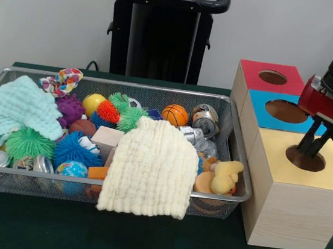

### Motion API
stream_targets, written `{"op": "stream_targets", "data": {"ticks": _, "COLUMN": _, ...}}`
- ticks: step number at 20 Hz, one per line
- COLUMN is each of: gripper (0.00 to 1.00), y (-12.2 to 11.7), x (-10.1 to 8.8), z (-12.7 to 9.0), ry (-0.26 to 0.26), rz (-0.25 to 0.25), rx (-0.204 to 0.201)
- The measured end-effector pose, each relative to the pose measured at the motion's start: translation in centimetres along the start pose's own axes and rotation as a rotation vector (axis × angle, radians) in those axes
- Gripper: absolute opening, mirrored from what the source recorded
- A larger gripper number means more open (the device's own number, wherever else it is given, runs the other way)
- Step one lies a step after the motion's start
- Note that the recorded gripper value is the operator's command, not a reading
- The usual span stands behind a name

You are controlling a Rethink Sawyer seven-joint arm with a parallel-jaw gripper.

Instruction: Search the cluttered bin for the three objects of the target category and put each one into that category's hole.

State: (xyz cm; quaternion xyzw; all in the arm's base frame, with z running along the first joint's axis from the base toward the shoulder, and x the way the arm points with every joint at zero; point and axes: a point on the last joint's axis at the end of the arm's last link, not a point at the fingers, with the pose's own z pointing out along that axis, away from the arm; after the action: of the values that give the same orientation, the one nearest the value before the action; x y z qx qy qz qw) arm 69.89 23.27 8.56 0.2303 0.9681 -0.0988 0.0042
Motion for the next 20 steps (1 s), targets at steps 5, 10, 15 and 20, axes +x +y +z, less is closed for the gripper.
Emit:
{"op": "stream_targets", "data": {"ticks": 5, "gripper": 0.00, "y": -0.4, "x": -0.8, "z": -1.0, "ry": 0.021, "rz": 0.007, "rx": 0.003}}
{"op": "stream_targets", "data": {"ticks": 10, "gripper": 0.00, "y": -0.8, "x": -1.2, "z": -2.4, "ry": 0.043, "rz": 0.016, "rx": -0.004}}
{"op": "stream_targets", "data": {"ticks": 15, "gripper": 0.00, "y": -1.5, "x": -1.8, "z": -4.0, "ry": 0.065, "rz": 0.031, "rx": -0.013}}
{"op": "stream_targets", "data": {"ticks": 20, "gripper": 0.00, "y": -3.1, "x": -3.2, "z": -6.0, "ry": 0.083, "rz": 0.061, "rx": -0.029}}
